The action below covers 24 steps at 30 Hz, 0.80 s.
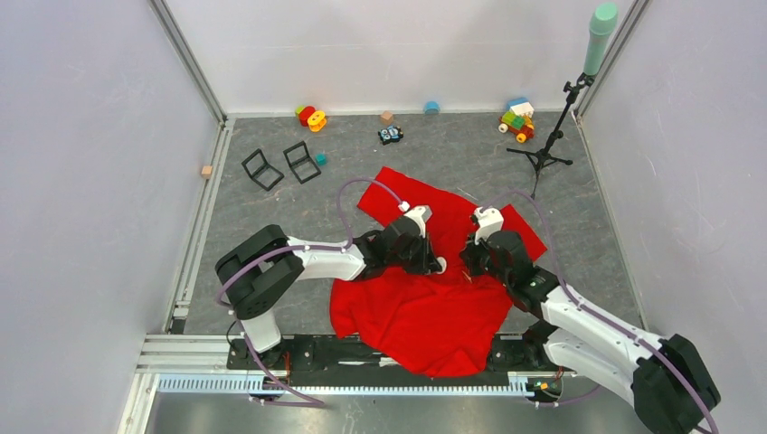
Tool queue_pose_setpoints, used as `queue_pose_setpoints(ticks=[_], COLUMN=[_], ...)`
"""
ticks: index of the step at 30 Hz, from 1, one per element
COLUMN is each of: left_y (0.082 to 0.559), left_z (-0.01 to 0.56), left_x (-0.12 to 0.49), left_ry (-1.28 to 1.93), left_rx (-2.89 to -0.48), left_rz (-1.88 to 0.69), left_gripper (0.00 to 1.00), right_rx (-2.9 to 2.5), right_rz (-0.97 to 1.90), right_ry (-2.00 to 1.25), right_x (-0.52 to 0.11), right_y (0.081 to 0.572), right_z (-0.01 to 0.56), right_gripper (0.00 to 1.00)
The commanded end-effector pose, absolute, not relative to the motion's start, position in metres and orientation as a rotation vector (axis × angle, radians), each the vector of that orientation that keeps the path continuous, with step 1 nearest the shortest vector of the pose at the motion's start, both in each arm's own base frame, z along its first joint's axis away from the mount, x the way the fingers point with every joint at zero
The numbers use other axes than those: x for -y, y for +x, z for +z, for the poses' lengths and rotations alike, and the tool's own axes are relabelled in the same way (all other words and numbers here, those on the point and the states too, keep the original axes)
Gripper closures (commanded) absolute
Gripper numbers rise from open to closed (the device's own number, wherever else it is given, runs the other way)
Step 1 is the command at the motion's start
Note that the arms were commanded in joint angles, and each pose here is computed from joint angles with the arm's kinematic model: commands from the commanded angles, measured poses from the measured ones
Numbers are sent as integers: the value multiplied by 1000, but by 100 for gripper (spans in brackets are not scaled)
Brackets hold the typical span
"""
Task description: Pin the brooch onto the clothing
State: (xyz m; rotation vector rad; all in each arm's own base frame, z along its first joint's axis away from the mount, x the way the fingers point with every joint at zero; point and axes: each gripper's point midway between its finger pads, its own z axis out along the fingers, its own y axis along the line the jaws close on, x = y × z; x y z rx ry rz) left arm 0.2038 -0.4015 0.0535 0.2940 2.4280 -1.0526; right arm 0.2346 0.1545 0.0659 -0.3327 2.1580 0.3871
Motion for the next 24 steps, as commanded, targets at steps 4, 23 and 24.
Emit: queue_pose_setpoints(ticks=[4,23,24], left_y=[211,214,215], left_z=[72,71,72], left_x=[429,429,429], left_ry=[313,258,257], left_rx=[-2342,-2332,-2329], left_rz=[-1089,-1045,-1044], left_gripper=[98,98,98], right_rx=[-2019,-2006,-2002], right_rz=[525,628,637], right_ry=[-359,-436,-440], right_x=[-170,-182,-183], right_y=[232,218,218], right_z=[92,87,88], right_gripper=[100,100,100])
